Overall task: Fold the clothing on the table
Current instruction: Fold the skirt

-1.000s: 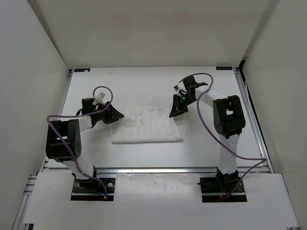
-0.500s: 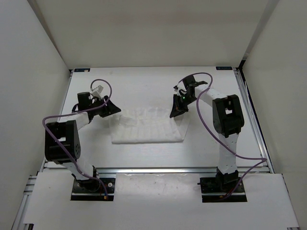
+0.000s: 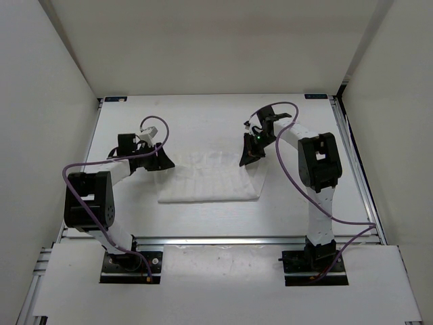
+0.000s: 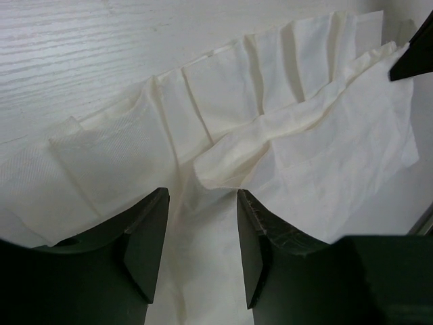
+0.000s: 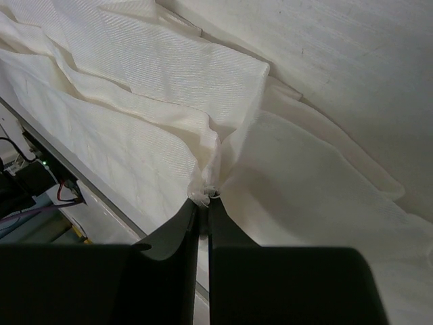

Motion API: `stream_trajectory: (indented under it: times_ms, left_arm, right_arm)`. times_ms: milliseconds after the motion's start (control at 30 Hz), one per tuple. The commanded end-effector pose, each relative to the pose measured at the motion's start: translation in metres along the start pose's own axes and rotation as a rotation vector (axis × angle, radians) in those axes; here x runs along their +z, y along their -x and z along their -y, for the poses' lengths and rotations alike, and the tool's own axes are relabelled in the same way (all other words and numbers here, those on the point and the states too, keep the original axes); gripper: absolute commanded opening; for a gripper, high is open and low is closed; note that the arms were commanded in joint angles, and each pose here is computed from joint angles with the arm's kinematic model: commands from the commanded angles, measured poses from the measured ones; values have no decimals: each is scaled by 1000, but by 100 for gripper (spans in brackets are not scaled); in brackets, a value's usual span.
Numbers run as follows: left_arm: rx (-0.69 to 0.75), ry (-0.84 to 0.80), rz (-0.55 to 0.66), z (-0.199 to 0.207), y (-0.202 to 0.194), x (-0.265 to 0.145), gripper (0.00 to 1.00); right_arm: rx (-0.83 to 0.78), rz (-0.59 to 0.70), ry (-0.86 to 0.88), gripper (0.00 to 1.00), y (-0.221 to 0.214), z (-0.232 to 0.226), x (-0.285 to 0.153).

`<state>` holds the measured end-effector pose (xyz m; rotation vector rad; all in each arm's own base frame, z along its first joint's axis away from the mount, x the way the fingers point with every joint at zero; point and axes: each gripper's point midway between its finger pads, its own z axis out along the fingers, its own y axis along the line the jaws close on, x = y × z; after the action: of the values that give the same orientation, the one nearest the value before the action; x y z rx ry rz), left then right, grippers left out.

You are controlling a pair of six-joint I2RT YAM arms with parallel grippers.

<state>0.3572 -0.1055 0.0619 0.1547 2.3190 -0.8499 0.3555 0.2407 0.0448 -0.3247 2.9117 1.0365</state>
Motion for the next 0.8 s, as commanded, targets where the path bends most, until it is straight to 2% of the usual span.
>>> stream_trajectory:
  times_ms: [0, 100, 200, 233, 267, 300, 333, 533, 567, 767]
  left_arm:
    - [71, 6, 26, 7, 6, -8, 56]
    - [87, -3, -2, 12, -3, -2, 54]
    - [89, -28, -14, 19, -11, 2, 47]
    - [89, -41, -14, 22, -13, 5, 37]
    - [75, -42, -19, 22, -17, 5, 32]
    - [61, -47, -14, 23, -17, 5, 14]
    - [36, -56, -7, 27, -18, 4, 0]
    - [-25, -168, 85, 58, 16, -24, 0]
    - [-65, -163, 55, 60, 8, -27, 0]
    - [-107, -189, 51, 78, -7, -46, 0]
  right_arm:
    - [-12, -8, 20, 0, 2, -5, -5]
    - [-15, -1, 23, 0, 5, -5, -4]
    - [-10, -9, 28, 0, 3, -5, -2]
    - [4, -5, 33, 0, 5, -3, -4]
    - [3, -8, 35, 0, 4, -2, -3]
    - [-4, 0, 38, 0, 7, -4, -4]
    - [-6, -7, 35, 0, 4, -6, -3]
    - [-24, 29, 37, 0, -2, -27, -29]
    - [-34, 31, 39, 0, -9, -33, -34]
    - [-20, 53, 38, 0, -46, -49, -54]
